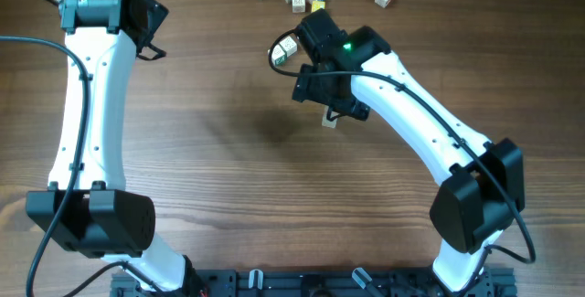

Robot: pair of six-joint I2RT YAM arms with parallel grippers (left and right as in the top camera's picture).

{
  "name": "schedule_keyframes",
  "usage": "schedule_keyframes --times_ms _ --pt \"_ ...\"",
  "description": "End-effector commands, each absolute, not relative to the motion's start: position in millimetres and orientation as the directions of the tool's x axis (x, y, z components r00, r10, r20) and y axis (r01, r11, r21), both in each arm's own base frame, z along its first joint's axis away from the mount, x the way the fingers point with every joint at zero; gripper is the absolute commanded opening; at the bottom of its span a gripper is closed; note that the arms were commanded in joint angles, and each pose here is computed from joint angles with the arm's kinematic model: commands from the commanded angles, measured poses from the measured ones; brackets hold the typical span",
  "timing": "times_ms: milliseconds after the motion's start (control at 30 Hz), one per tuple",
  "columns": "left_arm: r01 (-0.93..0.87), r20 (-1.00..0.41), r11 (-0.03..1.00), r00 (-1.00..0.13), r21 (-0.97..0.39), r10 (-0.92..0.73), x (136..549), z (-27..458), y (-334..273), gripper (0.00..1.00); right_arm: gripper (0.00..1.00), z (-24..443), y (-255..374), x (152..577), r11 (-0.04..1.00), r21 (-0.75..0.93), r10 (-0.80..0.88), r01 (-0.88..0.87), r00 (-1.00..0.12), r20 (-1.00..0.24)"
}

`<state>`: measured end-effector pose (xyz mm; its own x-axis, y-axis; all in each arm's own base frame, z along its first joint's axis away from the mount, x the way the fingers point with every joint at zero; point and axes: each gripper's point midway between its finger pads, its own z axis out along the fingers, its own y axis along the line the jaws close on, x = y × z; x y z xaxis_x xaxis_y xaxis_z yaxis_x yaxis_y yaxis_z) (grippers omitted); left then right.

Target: Form a tower

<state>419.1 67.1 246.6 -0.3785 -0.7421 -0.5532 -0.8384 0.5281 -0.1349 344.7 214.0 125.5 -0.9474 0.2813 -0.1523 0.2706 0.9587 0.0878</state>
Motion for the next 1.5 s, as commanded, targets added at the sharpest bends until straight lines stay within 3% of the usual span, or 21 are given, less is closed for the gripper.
schedule_keyframes --times_ms 0,67,100,200,300,333,700,1000,1467 --pt "-0.84 -0.566 0.531 -0.385 -0.113 -0.729 420 245 71 1.0 1.0 159 212 343 0.959 0.129 0.272 0.251 -0.945 -0.183" --pt "-0.84 -0.566 0.531 -0.385 -0.112 -0.729 420 245 71 1.0 0.99 163 206 334 0.961 0.112 0.27 0.254 -0.948 -0.166" --pt "-0.84 -0.566 0.531 -0.385 -0.113 -0.729 420 245 71 1.0 0.91 164 203 328 0.962 0.1 0.269 0.256 -0.952 -0.15" --pt "-0.84 -0.566 0.531 -0.385 -0.113 -0.729 420 245 71 1.0 0.33 162 202 300 0.963 0.085 0.26 0.257 -0.965 -0.022" --pt "-0.84 -0.566 0.531 -0.385 -0.113 -0.729 420 245 71 1.0 0.08 161 206 288 0.967 0.086 0.238 0.239 -0.971 0.026" --pt "-0.84 -0.566 0.531 -0.385 -0.113 -0.729 420 245 71 1.0 0.05 161 207 290 0.97 0.089 0.225 0.225 -0.974 0.014" --pt "-0.84 -0.566 0.531 -0.385 -0.112 -0.729 420 245 71 1.0 0.05 147 215 302 0.994 0.109 0.021 0.015 -0.999 -0.048" --pt "-0.84 -0.566 0.531 -0.385 -0.113 -0.729 420 245 71 1.0 0.07 146 217 318 0.994 0.096 -0.037 -0.05 -0.991 -0.127" --pt "-0.84 -0.566 0.531 -0.385 -0.113 -0.729 420 245 71 1.0 0.04 133 214 314 0.981 0.069 -0.172 -0.181 -0.978 -0.116"
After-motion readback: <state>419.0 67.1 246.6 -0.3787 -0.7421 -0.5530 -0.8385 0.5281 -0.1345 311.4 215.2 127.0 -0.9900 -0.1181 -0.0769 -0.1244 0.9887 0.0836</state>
